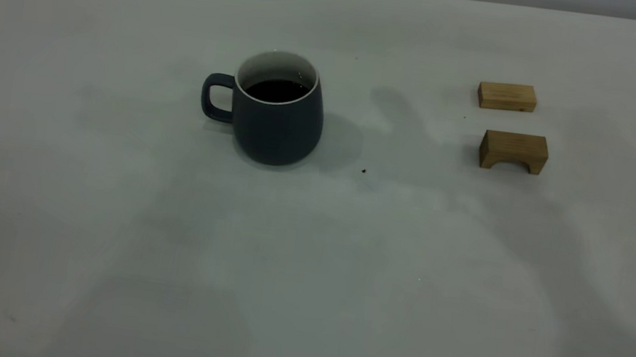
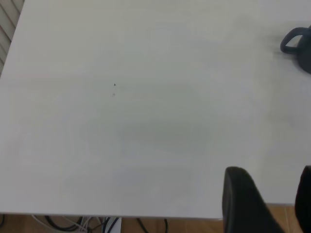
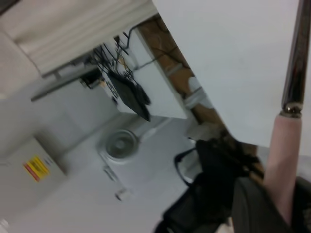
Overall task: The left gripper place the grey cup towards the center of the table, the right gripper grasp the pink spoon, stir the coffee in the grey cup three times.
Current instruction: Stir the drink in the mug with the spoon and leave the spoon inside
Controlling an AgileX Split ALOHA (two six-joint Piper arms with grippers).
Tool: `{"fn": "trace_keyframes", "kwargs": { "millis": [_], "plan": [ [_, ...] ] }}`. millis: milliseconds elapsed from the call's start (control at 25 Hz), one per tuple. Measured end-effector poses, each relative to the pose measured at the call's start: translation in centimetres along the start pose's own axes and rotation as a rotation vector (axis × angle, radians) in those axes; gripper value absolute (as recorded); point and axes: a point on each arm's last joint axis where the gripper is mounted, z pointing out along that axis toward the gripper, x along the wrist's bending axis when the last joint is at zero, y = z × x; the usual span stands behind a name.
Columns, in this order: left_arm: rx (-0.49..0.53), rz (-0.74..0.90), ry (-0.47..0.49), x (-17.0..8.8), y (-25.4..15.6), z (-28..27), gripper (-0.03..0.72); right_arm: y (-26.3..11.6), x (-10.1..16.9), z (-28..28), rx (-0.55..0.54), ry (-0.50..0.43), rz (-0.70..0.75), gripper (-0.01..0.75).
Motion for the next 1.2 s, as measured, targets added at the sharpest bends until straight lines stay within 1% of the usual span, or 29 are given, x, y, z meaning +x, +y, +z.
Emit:
{"fn": "trace_keyframes", "kwargs": {
  "millis": [160, 280, 440, 600, 840, 1000, 1200],
  "plan": [
    [0.0, 0.0, 0.0, 0.0, 0.0, 0.0, 0.342, -1.2, -0.1, 1.4, 0.01, -0.01, 0.171, 0.137],
    [0.0, 0.0, 0.0, 0.0, 0.0, 0.0, 0.342, -1.3, -0.7, 2.2, 0.019, -0.025, 0.295, 0.137],
    [0.0, 0.0, 0.0, 0.0, 0.0, 0.0, 0.342, -0.5, -2.6, 3.6, 0.053, -0.046, 0.44, 0.137],
    [0.0, 0.0, 0.0, 0.0, 0.0, 0.0, 0.342, 0.7, -4.9, 5.2, 0.085, -0.044, 0.568, 0.137],
    [0.0, 0.0, 0.0, 0.0, 0.0, 0.0, 0.342, 2.3, -7.8, 6.8, 0.087, -0.018, 0.711, 0.137],
    [0.0, 0.0, 0.0, 0.0, 0.0, 0.0, 0.342, 3.7, -9.4, 7.6, 0.073, -0.019, 0.753, 0.137],
    [0.0, 0.0, 0.0, 0.0, 0.0, 0.0, 0.342, 5.3, -9.6, 8.5, 0.087, 0.002, 0.769, 0.137]
  ]
}}
